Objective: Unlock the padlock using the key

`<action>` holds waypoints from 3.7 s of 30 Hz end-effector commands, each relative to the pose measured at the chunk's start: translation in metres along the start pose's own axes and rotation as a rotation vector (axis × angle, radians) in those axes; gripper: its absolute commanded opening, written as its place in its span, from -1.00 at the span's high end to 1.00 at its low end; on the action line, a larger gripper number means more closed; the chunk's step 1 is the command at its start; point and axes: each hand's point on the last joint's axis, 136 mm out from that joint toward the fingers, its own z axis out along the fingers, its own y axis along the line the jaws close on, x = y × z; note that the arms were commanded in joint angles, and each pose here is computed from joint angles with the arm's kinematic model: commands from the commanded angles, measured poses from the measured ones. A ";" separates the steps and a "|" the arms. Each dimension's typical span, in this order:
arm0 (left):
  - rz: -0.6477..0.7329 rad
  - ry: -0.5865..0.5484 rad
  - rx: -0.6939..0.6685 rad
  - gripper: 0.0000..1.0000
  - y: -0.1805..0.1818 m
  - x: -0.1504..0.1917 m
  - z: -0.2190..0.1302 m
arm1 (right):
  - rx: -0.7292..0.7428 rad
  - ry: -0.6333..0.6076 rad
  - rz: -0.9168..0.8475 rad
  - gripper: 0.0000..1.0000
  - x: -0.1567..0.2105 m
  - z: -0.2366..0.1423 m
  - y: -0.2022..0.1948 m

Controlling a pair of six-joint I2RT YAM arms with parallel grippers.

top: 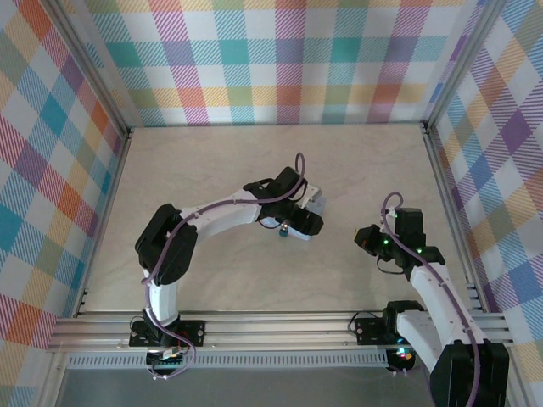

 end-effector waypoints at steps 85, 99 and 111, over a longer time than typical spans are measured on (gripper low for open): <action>-0.106 -0.315 -0.103 -0.16 0.079 0.068 0.019 | -0.152 0.269 -0.241 1.00 0.017 0.135 0.076; -0.095 -0.296 -0.068 0.03 0.071 0.070 0.023 | -0.151 0.275 -0.242 1.00 0.017 0.136 0.078; -0.093 -0.290 -0.063 0.10 0.066 0.070 0.026 | -0.148 0.278 -0.242 1.00 0.018 0.137 0.077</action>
